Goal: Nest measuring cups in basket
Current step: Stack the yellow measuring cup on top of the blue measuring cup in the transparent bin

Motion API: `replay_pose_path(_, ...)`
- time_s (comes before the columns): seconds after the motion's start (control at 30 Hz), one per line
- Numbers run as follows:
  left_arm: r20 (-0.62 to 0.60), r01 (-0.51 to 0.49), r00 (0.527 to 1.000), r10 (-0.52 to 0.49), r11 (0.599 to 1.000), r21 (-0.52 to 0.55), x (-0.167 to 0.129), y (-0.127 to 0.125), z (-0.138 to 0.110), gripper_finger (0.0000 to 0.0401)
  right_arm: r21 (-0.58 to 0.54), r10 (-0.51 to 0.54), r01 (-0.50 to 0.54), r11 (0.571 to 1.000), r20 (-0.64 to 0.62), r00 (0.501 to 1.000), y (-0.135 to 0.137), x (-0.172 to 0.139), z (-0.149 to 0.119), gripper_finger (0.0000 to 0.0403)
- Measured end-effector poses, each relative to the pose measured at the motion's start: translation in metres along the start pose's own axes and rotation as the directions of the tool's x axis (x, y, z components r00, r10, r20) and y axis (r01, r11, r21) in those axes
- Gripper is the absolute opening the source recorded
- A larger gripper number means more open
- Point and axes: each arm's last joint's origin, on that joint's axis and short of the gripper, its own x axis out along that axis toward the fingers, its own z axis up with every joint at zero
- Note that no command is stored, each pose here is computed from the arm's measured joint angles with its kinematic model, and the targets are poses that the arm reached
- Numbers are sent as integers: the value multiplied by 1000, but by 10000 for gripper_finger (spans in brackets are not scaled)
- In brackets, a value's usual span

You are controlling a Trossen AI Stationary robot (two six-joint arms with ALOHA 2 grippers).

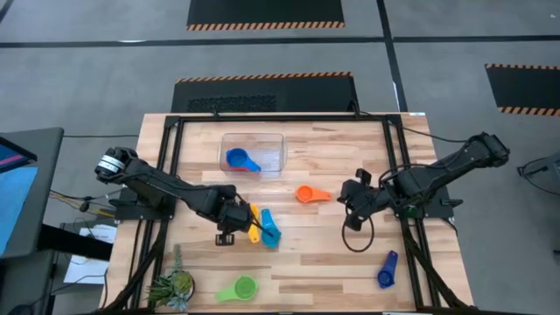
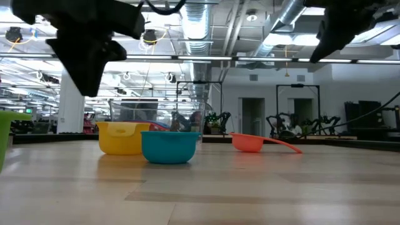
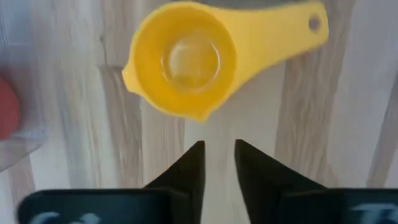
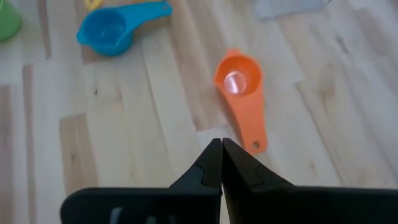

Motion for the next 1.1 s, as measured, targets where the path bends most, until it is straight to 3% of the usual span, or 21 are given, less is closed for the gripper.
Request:
replay_pose_path(0.17, 0, 9, 1000, -9, 989, 145, 0, -1, 0, 146, 48, -27, 25, 999, 42, 999, -6, 3, 8, 21)
replay_pose_path(0.27, 11, -13, 1000, 10, 962, 274, 0, 0, 1, 172, 74, -41, 37, 997, 52, 998, -10, 5, 11, 19)
replay_pose_path(0.5, 56, -19, 998, -9, 882, 471, 13, -2, 1, 187, 125, -63, 53, 991, 79, 995, -18, 9, 19, 24)
replay_pose_path(0.83, 68, -33, 998, -10, 795, 605, 31, 2, 14, 183, 130, -65, 54, 990, 76, 995, -20, 9, 19, 19)
replay_pose_path(1.1, -5, 11, 1000, -10, 819, 574, 57, 2, 21, 183, 118, -43, 36, 992, 56, 997, -20, 9, 18, 26)
